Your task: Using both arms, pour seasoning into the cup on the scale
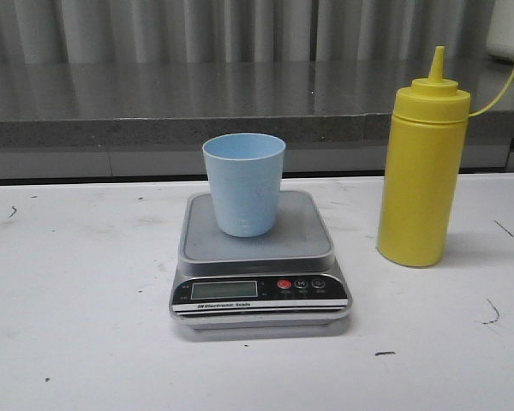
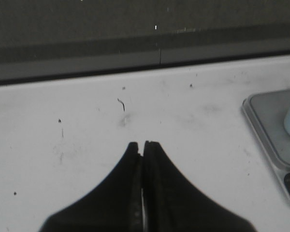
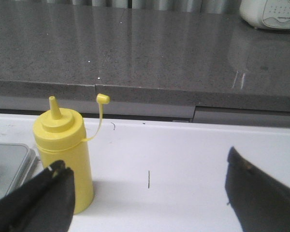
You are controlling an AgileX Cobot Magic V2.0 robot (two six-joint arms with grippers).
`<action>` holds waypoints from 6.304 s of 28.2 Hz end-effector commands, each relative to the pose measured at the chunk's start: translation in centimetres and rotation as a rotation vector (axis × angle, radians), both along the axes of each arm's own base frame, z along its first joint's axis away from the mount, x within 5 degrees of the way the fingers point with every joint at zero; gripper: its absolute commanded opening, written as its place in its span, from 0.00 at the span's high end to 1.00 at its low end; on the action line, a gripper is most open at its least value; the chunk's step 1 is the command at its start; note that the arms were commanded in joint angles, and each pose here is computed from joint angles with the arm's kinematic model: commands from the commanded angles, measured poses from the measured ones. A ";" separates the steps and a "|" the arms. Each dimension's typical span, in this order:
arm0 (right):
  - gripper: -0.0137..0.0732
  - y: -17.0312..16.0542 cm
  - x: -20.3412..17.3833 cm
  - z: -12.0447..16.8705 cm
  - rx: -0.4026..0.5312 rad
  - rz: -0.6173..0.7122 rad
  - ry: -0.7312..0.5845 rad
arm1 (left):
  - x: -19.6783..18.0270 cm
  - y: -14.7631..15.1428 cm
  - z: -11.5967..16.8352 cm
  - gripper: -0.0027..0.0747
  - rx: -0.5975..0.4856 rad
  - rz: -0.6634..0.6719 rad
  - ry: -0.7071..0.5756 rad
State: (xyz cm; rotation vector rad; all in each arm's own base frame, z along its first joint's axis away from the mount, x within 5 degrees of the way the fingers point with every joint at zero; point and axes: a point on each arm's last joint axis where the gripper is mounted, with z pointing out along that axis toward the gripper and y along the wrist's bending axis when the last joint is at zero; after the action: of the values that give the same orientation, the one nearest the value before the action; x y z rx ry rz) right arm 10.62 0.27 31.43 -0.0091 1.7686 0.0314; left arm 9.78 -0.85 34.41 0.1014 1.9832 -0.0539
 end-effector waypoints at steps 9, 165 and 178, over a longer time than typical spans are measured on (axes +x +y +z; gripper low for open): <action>0.10 -0.1 0.2 1.9 0.002 -0.006 -0.107 | -7.2 0.3 -1.4 0.99 -0.071 -0.001 -0.377; 0.70 10.4 25.3 -3.8 -1.301 0.289 -0.487 | -8.2 0.0 -3.8 0.99 -0.157 -0.024 -0.417; 0.71 11.3 27.0 1.0 -1.868 0.171 -0.646 | -8.2 0.0 -3.8 0.99 -0.157 -0.024 -0.417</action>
State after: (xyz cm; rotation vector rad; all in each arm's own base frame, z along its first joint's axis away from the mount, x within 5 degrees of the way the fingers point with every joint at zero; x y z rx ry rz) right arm 38.30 11.65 27.87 -1.4615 0.7991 -1.1606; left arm 1.72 -0.93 29.10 0.0548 1.6560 -0.1721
